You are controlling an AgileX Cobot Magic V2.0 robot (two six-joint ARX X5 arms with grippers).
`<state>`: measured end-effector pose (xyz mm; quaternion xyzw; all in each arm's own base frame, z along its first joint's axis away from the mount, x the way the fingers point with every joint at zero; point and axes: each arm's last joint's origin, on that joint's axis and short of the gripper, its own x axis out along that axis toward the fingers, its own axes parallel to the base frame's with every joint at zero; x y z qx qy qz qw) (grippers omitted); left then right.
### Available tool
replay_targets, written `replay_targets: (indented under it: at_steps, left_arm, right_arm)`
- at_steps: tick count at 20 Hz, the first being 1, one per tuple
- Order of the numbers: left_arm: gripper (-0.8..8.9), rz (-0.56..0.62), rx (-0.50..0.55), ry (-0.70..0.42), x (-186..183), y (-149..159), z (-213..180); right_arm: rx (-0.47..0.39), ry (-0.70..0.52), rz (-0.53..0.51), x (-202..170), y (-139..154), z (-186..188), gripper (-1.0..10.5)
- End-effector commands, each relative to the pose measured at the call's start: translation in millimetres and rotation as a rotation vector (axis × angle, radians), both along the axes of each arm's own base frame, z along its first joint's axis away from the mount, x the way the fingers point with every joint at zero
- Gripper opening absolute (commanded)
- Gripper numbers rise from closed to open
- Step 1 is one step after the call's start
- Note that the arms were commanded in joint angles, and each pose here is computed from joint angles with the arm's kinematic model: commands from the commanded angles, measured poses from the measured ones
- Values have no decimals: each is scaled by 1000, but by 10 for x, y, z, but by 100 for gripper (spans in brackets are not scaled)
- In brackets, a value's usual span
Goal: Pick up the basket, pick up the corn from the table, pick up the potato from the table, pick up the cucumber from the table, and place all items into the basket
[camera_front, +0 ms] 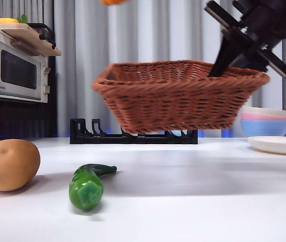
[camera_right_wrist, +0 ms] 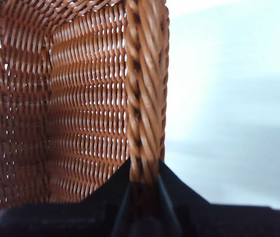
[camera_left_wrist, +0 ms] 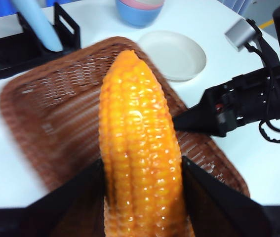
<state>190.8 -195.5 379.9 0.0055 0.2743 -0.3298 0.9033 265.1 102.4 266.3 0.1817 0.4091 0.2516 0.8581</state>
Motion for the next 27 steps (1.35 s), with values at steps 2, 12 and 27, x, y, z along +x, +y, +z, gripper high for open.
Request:
replay_targets:
  at_steps: [2,12,27]
  left_arm:
    - [-8,3,35,53,129,-342,-290]
    - [139,-41,173,196,260,-834,-938]
    - [534,135,257,56,-525,305,178]
  right_arm:
    - [43,-15,3,1,66,58,-16]
    - [45,-13,-1,4,57,58,-16]
    - [45,-15,1,5,57,60,-16]
